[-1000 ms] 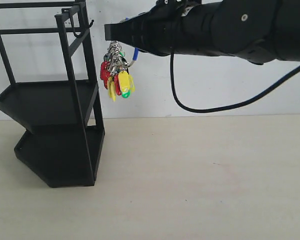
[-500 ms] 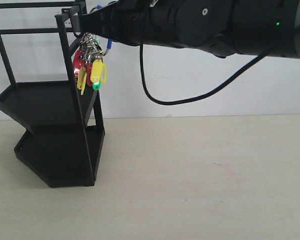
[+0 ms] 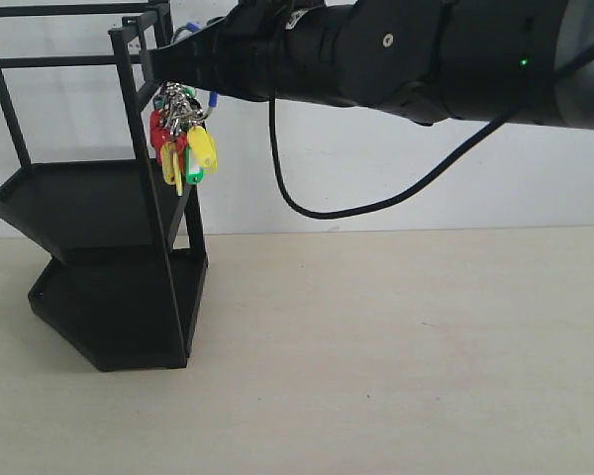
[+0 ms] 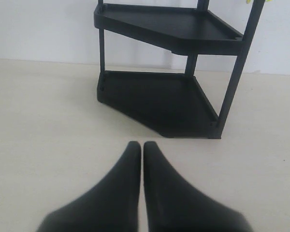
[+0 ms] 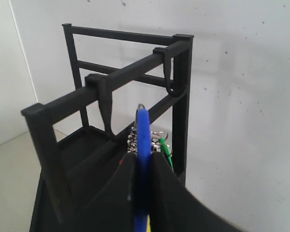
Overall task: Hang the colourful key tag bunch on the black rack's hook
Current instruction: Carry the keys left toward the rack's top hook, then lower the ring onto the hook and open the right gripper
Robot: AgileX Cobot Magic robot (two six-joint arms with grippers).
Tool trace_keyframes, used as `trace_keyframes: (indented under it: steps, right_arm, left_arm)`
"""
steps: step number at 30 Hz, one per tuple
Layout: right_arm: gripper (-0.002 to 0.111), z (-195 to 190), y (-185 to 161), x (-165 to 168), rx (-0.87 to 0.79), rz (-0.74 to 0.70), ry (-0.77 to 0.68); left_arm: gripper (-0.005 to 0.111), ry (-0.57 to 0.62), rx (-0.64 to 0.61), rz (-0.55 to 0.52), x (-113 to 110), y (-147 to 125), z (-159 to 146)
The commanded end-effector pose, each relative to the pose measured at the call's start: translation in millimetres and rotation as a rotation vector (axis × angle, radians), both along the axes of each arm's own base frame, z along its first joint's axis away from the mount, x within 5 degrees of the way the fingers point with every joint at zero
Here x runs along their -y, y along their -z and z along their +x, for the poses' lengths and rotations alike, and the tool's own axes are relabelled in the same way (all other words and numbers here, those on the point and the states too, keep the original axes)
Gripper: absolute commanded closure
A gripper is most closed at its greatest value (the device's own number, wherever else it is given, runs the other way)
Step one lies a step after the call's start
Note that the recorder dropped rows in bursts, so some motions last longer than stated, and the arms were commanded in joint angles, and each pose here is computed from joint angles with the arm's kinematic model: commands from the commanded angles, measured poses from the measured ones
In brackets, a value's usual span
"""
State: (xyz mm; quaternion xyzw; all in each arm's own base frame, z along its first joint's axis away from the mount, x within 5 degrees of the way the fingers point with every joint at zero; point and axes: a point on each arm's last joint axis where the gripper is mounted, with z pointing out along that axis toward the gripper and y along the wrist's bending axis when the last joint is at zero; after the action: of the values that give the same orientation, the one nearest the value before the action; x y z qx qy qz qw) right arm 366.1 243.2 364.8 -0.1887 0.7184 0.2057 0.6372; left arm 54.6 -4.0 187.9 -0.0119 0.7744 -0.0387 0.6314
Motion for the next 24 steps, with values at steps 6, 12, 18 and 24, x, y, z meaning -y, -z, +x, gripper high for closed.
trace_keyframes:
  steps: [6, 12, 18, 24]
  right_arm:
    - [0.108, -8.6, -11.2, -10.8, 0.077, -0.001, -0.02]
    - [0.108, -9.2, -10.5, -11.6, 0.071, -0.005, -0.025]
    - [0.108, -9.3, -10.0, -11.8, 0.069, -0.012, -0.028]
    - [0.094, -9.4, -9.8, -11.8, 0.069, -0.016, -0.029]
  left_arm:
    - [0.102, -0.003, 0.006, 0.008, -0.3, 0.2, 0.1]
    - [0.102, -0.003, 0.006, 0.008, -0.3, 0.2, 0.1]
    - [0.102, -0.003, 0.006, 0.008, -0.3, 0.2, 0.1]
    - [0.102, -0.003, 0.006, 0.008, -0.3, 0.2, 0.1]
